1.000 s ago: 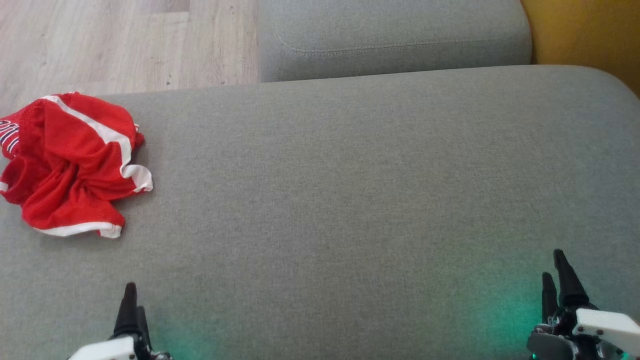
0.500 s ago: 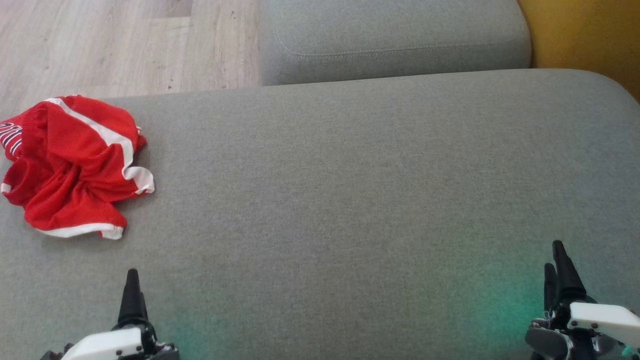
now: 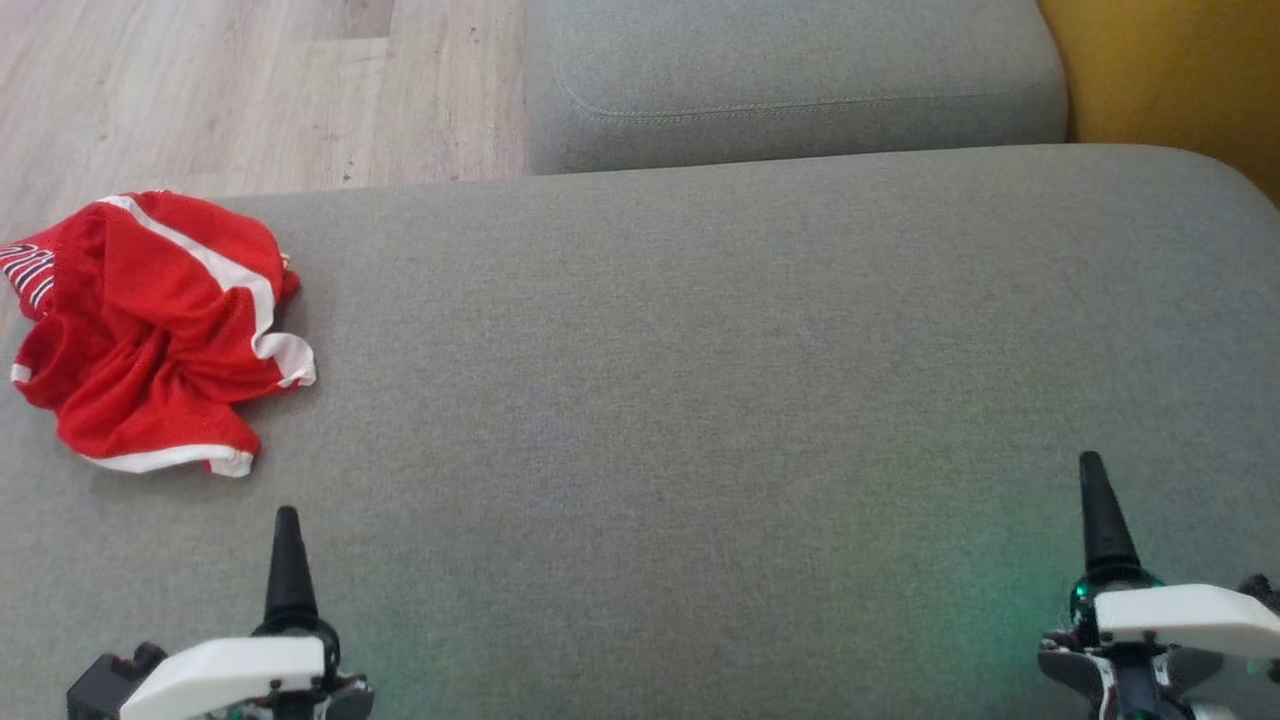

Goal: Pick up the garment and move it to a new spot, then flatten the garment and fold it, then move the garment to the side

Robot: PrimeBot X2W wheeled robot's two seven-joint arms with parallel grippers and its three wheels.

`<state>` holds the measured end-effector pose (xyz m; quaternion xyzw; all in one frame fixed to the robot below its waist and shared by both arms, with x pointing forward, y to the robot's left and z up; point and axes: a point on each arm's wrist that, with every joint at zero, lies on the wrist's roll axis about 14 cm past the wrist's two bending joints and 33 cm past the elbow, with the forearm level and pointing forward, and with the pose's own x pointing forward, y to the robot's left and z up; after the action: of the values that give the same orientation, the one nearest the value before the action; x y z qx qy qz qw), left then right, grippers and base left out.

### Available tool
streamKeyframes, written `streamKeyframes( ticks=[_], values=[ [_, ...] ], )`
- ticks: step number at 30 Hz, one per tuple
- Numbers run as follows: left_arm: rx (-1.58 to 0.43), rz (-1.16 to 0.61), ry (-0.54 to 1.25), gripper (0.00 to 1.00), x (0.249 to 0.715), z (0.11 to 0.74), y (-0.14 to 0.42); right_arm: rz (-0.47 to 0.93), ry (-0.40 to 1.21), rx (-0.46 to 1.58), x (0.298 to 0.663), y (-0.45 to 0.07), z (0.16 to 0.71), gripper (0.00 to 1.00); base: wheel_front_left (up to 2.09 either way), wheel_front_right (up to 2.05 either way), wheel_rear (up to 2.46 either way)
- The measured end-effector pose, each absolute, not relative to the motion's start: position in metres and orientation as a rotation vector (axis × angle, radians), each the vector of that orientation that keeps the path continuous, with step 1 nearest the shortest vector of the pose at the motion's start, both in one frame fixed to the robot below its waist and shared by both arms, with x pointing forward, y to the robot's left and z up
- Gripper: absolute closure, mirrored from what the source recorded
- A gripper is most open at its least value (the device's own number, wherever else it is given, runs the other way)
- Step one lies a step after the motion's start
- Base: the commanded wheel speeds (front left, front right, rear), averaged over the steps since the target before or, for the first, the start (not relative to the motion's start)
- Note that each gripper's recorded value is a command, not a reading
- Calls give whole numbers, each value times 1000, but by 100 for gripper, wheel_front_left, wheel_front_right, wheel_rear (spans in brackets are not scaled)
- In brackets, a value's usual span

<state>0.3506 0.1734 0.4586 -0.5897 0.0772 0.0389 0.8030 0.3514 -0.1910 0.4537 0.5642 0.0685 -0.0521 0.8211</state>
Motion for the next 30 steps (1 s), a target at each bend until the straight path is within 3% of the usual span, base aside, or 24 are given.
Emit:
streamKeyframes(
  ticks=[30],
  values=[
    [-756,-33,167,0,338,464,151,5,127,791,354,-166,468,0,0,0,0]
  ],
)
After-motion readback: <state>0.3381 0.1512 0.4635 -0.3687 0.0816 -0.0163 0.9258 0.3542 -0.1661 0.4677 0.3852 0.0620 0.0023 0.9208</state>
